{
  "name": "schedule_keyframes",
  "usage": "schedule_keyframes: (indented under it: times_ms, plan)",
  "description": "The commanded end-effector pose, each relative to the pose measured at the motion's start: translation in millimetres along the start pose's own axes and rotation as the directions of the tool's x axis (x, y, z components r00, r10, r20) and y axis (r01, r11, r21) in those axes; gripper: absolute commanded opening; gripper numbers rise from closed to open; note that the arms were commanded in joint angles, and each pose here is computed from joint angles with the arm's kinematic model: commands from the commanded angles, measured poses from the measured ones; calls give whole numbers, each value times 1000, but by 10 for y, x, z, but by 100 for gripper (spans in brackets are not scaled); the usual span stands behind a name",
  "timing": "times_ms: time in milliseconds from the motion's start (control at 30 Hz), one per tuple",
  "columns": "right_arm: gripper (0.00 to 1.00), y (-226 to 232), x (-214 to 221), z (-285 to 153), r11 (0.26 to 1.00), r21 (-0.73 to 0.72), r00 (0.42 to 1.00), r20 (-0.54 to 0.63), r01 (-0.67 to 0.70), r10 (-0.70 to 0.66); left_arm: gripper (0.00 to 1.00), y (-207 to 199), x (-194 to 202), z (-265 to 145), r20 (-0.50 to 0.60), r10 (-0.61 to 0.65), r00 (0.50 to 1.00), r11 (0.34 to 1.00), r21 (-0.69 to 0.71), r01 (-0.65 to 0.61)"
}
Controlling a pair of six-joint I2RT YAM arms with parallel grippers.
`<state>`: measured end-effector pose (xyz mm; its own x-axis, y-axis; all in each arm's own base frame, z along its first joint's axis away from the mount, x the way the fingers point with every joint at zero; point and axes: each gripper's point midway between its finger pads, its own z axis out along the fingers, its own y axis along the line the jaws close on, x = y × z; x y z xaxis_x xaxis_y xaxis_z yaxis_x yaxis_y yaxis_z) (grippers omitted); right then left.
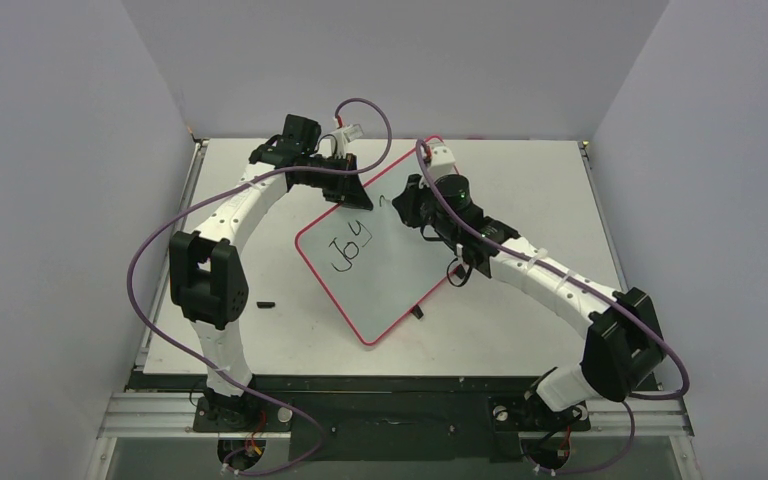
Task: Write a sentence on the whiteboard
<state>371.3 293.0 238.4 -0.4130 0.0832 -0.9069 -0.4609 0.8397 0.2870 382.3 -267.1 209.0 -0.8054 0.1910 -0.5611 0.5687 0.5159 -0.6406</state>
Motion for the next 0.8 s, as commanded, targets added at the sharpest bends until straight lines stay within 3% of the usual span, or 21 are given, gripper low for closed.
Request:
schedule_keyframes:
  times_ms: [0,400,767]
  plan:
    - [0,-17,220,-101,1000,-2,999,-45,6,-7,0,-137,-160,-88,48,215,976,976,-38,-213]
    - [0,-104,447,-287,1000,18,995,-98,18,-16,0,-144,-168,-96,49,217,975,976,-40,-215]
    - [0,-218,225,-191,991,100,993,-90,86,-77,0,-160,-153,-101,45,222,974,975,-41,-220]
